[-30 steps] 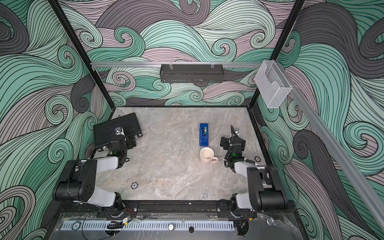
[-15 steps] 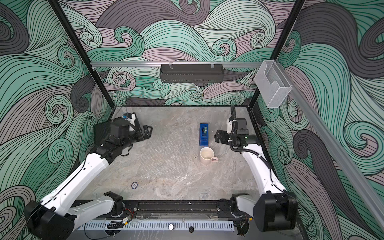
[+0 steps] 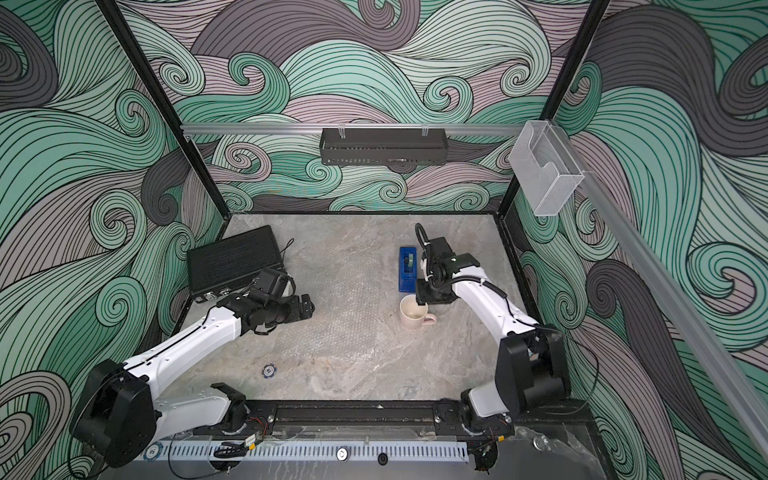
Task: Wrap mugs in bubble wrap
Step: Pick up the mug from the center of the board.
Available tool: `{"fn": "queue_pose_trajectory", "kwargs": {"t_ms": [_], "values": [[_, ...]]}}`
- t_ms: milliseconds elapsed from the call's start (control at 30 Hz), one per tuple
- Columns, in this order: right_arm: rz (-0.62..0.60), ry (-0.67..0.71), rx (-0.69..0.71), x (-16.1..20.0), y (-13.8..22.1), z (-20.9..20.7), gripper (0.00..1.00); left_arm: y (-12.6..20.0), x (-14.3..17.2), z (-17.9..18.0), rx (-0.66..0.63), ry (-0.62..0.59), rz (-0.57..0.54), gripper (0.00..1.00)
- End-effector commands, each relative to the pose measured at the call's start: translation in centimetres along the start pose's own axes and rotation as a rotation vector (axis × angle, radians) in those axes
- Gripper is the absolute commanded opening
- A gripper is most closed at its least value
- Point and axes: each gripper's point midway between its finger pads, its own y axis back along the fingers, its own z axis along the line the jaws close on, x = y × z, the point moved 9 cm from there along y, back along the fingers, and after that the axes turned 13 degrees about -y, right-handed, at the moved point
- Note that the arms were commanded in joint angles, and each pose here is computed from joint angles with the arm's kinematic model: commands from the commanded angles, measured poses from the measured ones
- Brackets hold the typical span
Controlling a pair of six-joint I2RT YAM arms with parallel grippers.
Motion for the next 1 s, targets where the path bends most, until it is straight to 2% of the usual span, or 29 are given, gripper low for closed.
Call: {"fn": "queue_pose_trajectory", "kwargs": {"t_ms": [0, 367, 633, 800, 967], "values": [[0.024, 0.036, 0.072, -0.2, -0.4, -0.1, 0.49, -0.8, 0.5, -0.3, 0.041, 0.024, 0.006, 0.98], [0.041, 0.098, 0.109, -1.4, -1.5, 1.0, 0.20, -2.9, 2.4, -1.2, 0.119, 0.087, 0.020, 0.95], [0.031, 0.116, 0.122, -1.6, -1.4, 1.3, 0.05, -3.5, 3.0, -2.6, 0.177, 0.089, 0.020, 0.93], [-0.020, 0.160, 0.120, -1.3, 0.1, 1.7, 0.01, -1.9, 2.3, -2.6, 0.159, 0.097, -0.014, 0.93], [-0.113, 0.271, 0.065, -1.0, 3.5, 2.9, 0.00, 2.5, 1.0, -2.1, 0.062, 0.119, -0.072, 0.96]]}}
